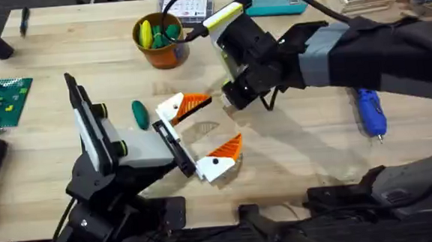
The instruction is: Pick up the gripper from the table and insert it into the empty holder that is missing its gripper. Then pick up a screw, insert it into the mounting hole, and use the screwdriver to tighten it. Finally, clean up the table by picking up the vegetable and placing it into the bucket.
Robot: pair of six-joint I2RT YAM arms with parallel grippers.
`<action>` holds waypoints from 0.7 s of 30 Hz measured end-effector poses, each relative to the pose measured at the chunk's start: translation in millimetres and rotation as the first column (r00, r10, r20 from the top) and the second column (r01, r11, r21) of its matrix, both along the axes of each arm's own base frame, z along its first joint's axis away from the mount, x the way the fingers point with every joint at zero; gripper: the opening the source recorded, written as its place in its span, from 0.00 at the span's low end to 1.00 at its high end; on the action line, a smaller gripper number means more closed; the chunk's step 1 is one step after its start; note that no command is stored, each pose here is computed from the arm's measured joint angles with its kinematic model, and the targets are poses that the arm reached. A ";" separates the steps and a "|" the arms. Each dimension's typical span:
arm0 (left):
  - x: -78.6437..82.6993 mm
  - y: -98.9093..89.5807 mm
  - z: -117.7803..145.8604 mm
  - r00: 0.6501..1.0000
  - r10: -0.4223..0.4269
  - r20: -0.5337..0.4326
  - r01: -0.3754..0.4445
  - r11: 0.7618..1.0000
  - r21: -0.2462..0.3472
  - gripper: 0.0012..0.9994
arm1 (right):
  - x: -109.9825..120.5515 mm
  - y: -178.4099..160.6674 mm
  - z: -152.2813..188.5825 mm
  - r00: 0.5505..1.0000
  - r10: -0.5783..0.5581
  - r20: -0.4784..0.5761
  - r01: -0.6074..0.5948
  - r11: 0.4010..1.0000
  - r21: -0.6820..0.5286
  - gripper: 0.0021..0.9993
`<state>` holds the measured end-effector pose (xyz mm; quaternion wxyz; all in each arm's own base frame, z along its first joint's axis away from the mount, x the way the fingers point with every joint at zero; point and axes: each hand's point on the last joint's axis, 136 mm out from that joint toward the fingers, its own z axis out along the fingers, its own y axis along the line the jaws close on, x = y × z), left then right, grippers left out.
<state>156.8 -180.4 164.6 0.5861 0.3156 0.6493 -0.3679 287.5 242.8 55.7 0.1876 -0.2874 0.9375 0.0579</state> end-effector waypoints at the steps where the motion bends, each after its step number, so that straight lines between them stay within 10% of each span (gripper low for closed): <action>1: 0.0 0.0 -0.1 1.000 0.000 0.000 0.000 1.000 0.000 0.99 | 0.0 -0.1 -0.4 1.000 0.000 -0.001 0.000 1.000 -0.001 0.17; 7: 0.0 0.0 -0.1 1.000 0.000 0.000 0.000 1.000 0.000 0.99 | 3.5 1.5 -1.7 1.000 -0.003 0.005 0.003 1.000 -0.004 0.01; 21: 0.1 0.0 0.0 1.000 0.000 0.000 0.000 1.000 0.000 0.99 | 5.0 0.8 1.0 1.000 -0.006 -0.024 0.005 1.000 -0.030 0.01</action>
